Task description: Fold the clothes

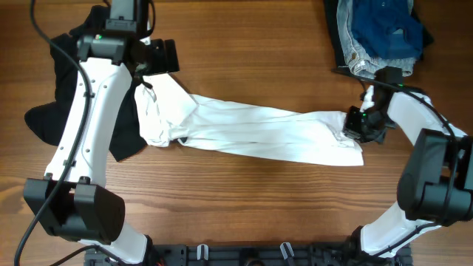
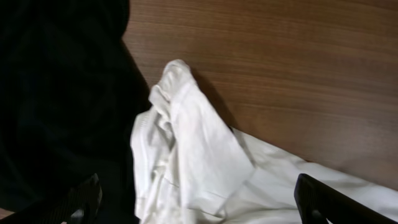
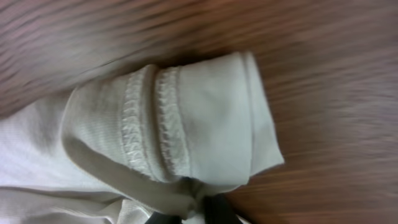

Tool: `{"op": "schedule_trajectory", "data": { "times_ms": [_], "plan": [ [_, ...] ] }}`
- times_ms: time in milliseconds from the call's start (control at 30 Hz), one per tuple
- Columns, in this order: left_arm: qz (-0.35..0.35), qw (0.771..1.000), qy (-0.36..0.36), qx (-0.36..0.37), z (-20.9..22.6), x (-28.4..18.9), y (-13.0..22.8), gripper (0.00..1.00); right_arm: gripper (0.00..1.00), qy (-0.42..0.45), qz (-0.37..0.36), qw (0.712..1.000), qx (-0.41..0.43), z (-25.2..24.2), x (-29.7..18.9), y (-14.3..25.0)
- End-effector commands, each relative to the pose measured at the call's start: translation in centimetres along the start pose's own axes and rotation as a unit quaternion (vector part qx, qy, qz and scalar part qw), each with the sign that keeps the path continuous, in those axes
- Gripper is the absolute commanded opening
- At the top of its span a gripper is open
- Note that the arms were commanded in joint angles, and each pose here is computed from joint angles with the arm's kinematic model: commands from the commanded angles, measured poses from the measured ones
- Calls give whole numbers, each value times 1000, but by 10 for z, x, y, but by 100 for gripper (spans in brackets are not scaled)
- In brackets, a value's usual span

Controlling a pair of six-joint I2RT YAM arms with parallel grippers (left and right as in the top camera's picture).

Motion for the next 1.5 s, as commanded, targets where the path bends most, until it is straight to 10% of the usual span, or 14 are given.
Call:
{"op": "schedule_trajectory", "data": {
  "times_ms": [0,300,1333,1467],
  "plan": [
    [2,1000,-20,-21,18,4,-2,100,4,-2,-39,996,82,-41,-26,-22],
    [3,999,-28,-36,31,5,-3,100,4,-112,-92,989,41,-50,-78,-26],
    [4,999,-20,-36,30,5,-3,100,5,-206,-27,954,-217,188,-43,83],
    [4,999,-19,-36,30,5,-2,100,37,-227,-23,942,-245,198,-45,91]
  ]
}}
Point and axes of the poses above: each gripper's point midway between its finger pads, its own x axis out along the fingers, its own z axis along the line the jaws close on, y = z × x, the point moved 10 cm from there along -x, back along the fingers, and after that the axes turned 7 degrees about x, right-handed, at the moved point
